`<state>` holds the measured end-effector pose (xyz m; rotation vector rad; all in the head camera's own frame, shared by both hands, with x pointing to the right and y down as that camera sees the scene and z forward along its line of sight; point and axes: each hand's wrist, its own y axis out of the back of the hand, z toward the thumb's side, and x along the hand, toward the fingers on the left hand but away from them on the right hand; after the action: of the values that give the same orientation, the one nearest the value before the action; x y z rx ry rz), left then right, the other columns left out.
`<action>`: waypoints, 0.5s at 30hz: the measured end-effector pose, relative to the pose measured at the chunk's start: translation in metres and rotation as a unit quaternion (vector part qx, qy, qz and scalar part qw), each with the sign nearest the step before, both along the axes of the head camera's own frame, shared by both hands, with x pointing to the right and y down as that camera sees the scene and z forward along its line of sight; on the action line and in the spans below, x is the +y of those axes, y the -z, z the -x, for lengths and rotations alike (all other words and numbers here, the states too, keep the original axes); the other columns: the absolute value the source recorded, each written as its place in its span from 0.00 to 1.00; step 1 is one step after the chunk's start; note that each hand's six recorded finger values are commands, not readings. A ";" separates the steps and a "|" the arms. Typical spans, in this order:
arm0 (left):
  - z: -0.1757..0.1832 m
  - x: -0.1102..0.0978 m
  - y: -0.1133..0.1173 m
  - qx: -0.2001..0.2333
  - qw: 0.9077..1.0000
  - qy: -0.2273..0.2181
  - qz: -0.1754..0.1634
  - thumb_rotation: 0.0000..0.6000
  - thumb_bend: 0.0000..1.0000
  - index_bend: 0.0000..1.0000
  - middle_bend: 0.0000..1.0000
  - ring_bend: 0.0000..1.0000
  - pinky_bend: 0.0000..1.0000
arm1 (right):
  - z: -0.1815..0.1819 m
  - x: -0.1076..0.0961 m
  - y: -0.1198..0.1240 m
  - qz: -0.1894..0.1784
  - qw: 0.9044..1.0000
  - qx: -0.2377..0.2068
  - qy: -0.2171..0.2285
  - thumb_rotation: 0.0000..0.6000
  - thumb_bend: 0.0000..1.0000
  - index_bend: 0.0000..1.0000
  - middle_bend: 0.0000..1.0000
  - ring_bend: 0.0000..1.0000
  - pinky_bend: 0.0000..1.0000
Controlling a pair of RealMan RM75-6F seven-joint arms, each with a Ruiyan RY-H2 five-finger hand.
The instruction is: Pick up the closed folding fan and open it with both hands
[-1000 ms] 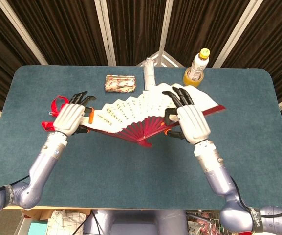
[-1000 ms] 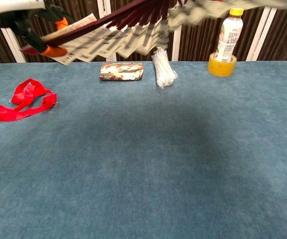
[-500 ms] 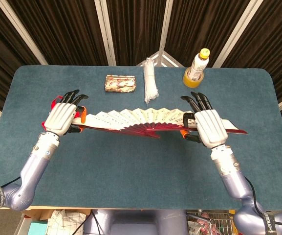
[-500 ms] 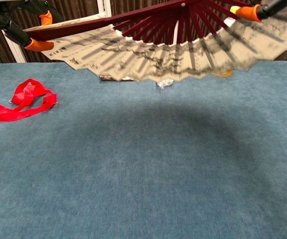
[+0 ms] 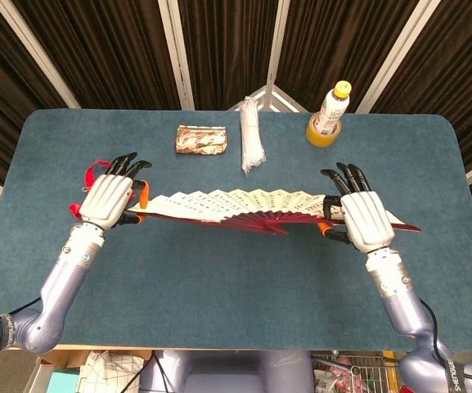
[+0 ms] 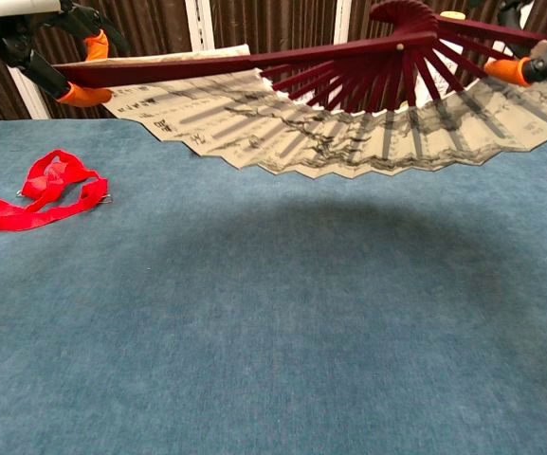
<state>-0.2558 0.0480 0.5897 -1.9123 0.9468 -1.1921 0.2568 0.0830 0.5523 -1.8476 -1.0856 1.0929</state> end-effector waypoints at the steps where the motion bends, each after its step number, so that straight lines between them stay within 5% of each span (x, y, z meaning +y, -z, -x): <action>1: -0.001 0.000 -0.001 0.000 1.000 0.000 0.000 1.00 0.48 0.70 0.16 0.00 0.07 | -0.002 0.000 -0.001 -0.002 1.000 0.001 -0.001 1.00 0.40 0.76 0.19 0.00 0.00; 11: -0.009 0.014 -0.016 -0.004 1.000 -0.006 0.013 1.00 0.48 0.70 0.16 0.00 0.07 | -0.019 0.014 -0.015 0.011 1.000 0.015 -0.004 1.00 0.40 0.76 0.19 0.00 0.00; 15: -0.006 0.022 -0.020 -0.013 1.000 -0.013 0.017 1.00 0.48 0.70 0.16 0.00 0.07 | -0.027 0.025 -0.021 0.018 0.999 0.031 0.008 1.00 0.39 0.68 0.18 0.00 0.00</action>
<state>-0.2501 0.0703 0.6095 -1.9253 0.8901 -1.2233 0.2836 0.1075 0.5729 -1.8353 -1.0208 1.1585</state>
